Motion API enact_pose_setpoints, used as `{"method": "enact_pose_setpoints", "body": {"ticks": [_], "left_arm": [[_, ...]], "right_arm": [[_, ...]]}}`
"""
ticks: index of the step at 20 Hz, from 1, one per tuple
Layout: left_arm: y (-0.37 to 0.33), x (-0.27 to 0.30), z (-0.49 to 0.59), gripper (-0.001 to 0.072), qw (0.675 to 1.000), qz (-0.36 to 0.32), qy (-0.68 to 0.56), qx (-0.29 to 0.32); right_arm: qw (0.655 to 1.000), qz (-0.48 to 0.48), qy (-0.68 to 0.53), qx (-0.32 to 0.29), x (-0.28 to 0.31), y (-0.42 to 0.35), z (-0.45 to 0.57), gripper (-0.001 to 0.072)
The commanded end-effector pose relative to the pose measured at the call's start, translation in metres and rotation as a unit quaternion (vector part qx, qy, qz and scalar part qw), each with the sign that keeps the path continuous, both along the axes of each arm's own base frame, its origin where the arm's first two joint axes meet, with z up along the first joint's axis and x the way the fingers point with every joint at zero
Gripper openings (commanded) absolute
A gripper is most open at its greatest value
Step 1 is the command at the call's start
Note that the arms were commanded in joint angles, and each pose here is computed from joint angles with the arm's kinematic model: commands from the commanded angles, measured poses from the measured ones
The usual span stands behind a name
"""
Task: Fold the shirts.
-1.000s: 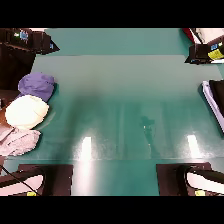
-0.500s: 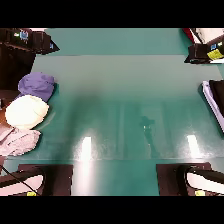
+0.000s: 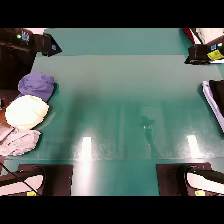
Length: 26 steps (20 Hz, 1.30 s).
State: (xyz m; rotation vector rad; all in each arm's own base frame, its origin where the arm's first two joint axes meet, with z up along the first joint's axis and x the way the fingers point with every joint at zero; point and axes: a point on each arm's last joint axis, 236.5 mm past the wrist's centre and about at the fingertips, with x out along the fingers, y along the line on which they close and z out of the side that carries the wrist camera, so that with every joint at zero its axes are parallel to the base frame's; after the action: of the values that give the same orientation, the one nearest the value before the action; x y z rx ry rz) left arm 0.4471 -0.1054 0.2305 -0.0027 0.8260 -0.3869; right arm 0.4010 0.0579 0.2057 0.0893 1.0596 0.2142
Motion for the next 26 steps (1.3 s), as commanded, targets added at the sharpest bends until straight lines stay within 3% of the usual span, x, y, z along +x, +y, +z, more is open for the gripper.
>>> {"method": "enact_pose_setpoints", "body": {"ticks": [1, 6, 14, 15, 16, 17, 22, 26], "left_arm": [[0.095, 0.024, -0.054, 0.0613, 0.983, 0.146, 0.041, 0.104], [0.180, 0.040, -0.165, 0.0614, 0.958, 0.238, 0.119, 0.105], [0.206, 0.065, -0.246, 0.0605, 0.952, 0.248, 0.137, 0.120], [0.206, 0.065, -0.247, 0.0401, 0.952, 0.247, 0.138, 0.120], [0.206, 0.065, -0.247, 0.0150, 0.952, 0.243, 0.137, 0.122], [0.206, 0.065, -0.247, 0.0027, 0.953, 0.241, 0.137, 0.123], [0.166, 0.073, -0.193, 0.0027, 0.970, 0.199, 0.127, 0.050], [0.073, 0.076, -0.016, 0.0028, 0.994, 0.081, -0.049, -0.049]], "right_arm": [[1.000, 0.002, 0.007, 0.000, -0.003, 0.001, -0.001, 0.0020], [0.999, 0.006, 0.033, -0.003, -0.015, 0.000, -0.007, 0.0021], [0.997, 0.015, 0.080, -0.008, -0.035, 0.000, -0.016, 0.0020], [0.997, 0.014, 0.078, -0.008, -0.034, 0.000, -0.015, 0.0020], [0.997, 0.014, 0.075, -0.008, -0.033, 0.000, -0.015, 0.0019], [0.997, 0.013, 0.071, -0.007, -0.032, 0.000, -0.014, 0.0020], [0.999, 0.010, 0.047, -0.004, -0.024, 0.001, -0.008, 0.0020], [0.998, -0.003, -0.056, 0.004, -0.013, 0.000, 0.037, 0.0020]]}}
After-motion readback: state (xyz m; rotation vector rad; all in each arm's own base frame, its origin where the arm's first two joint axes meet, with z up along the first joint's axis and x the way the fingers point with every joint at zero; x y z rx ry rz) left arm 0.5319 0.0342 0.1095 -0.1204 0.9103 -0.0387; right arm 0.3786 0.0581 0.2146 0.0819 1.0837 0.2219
